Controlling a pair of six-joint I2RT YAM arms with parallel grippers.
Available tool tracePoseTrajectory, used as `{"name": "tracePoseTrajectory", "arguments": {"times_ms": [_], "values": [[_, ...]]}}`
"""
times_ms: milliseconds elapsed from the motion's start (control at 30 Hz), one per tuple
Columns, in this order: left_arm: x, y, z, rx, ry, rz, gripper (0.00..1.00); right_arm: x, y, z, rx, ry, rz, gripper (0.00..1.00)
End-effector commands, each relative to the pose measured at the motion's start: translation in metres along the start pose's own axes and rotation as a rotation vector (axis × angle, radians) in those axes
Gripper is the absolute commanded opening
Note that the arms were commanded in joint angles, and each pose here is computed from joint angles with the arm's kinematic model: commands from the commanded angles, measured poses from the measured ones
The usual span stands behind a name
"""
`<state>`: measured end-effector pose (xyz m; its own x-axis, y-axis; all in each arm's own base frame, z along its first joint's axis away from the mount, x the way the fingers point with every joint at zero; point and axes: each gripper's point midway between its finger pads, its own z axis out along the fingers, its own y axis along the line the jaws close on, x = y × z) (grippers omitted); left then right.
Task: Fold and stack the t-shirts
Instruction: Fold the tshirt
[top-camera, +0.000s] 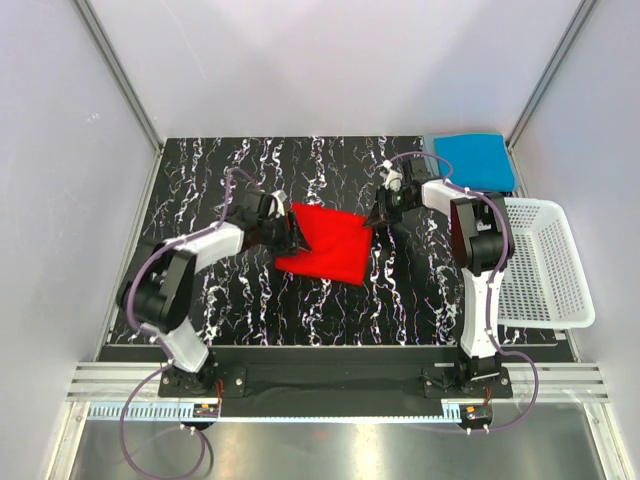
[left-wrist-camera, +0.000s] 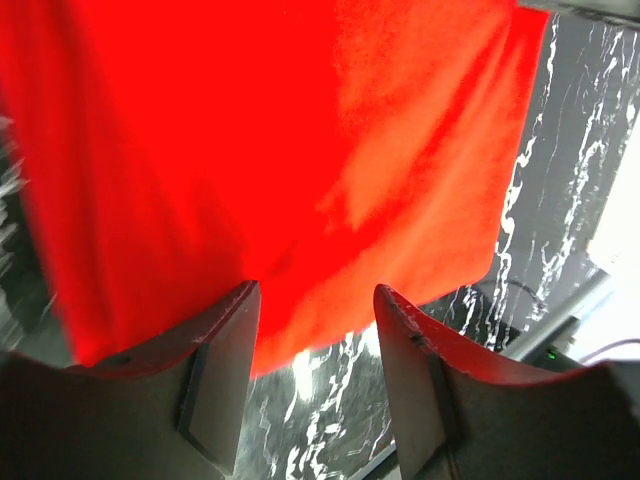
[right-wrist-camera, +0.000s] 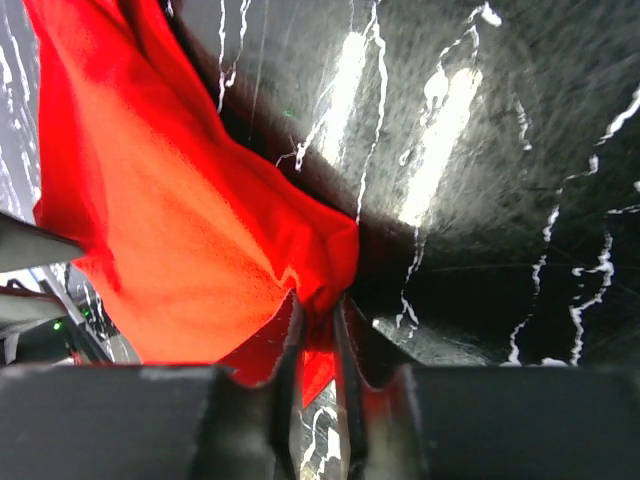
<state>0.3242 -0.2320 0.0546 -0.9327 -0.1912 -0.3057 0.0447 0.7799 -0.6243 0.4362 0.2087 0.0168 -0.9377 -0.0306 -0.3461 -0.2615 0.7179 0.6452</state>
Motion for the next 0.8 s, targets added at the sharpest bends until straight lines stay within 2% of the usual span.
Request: {"name": "tracePoseTrajectory", "arguments": {"times_ms": [0, 67, 500, 667, 767], "values": [[-0.012, 0.005, -0.031, -0.089, -0.098, 0.062, 0.55, 0.018, -0.013, 0.011, 0.033, 0.035, 0.017, 0.09], [-0.005, 0.016, -0.031, -0.106, -0.098, 0.047, 0.55, 0.016, -0.014, 0.012, 0.032, 0.017, 0.014, 0.01], [0.028, 0.092, -0.010, -0.264, -0.054, -0.106, 0.51, 0.005, -0.021, 0.016, 0.026, -0.026, 0.021, 0.00], [0.035, 0.090, -0.019, -0.256, -0.044, -0.117, 0.50, 0.004, -0.019, 0.015, 0.014, -0.030, 0.011, 0.00], [0.024, 0.065, -0.038, -0.198, -0.085, -0.088, 0.51, 0.004, -0.015, 0.015, -0.008, -0.040, -0.002, 0.00]]}}
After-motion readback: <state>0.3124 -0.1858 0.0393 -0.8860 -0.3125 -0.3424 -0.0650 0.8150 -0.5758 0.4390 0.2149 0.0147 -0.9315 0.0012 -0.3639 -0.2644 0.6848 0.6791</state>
